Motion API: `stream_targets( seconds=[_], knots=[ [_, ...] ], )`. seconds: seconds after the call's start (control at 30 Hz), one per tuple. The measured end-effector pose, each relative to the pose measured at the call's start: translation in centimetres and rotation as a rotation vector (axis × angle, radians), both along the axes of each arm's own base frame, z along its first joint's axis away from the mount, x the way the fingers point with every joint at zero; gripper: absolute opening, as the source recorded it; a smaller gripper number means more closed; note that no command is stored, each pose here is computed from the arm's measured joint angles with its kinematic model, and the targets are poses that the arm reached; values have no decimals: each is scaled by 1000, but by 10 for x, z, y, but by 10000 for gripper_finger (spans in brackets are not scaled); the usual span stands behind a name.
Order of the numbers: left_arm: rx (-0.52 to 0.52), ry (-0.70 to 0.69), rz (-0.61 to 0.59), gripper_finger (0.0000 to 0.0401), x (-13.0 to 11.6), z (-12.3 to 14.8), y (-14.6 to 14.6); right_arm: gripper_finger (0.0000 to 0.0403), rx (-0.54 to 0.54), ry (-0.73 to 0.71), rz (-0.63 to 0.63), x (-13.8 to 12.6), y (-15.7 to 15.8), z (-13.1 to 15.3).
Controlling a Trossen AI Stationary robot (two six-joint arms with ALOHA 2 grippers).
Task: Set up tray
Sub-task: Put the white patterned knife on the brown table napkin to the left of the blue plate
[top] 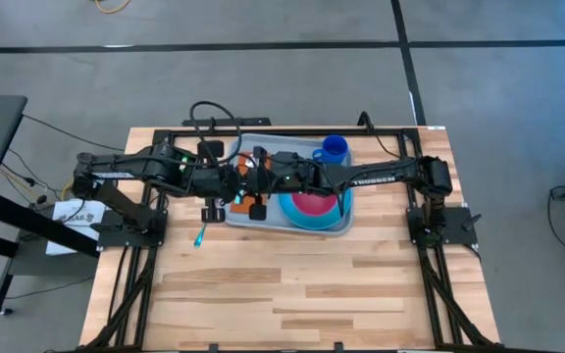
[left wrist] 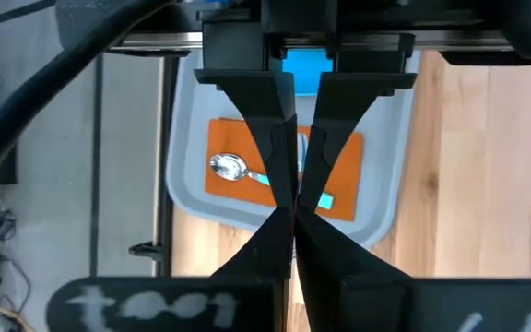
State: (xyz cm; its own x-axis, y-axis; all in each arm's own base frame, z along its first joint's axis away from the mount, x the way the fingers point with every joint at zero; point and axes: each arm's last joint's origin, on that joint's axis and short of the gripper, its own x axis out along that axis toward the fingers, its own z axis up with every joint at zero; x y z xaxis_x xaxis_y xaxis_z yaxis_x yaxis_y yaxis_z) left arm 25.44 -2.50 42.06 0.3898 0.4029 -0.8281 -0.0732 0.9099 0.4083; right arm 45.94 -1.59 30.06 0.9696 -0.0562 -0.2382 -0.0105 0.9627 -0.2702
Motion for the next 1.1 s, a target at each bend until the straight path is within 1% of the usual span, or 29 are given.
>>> stream_targets(
  seconds=[0.17,0.47,0.67,0.77,0.83,1.0,1.1],
  knots=[
    [-55,14,-27,1,0,-1,-2,1,9,45,4,-1,1,-3],
    [-83,27,-40,1,1,-2,-3,0,10,90,22,-3,12,-7],
    [-92,32,-50,3,0,-3,-4,0,11,103,20,-3,11,-8],
    [-78,36,-54,20,-2,-2,-3,0,13,171,10,-4,8,-19],
    [-65,49,-78,37,-2,-2,-3,0,14,201,5,-4,6,-24],
    [-7,62,-86,85,-1,-4,-2,0,21,211,-4,-6,4,-22],
    [52,52,-56,105,-1,-3,0,0,80,200,-30,-6,1,-21]
  ],
)
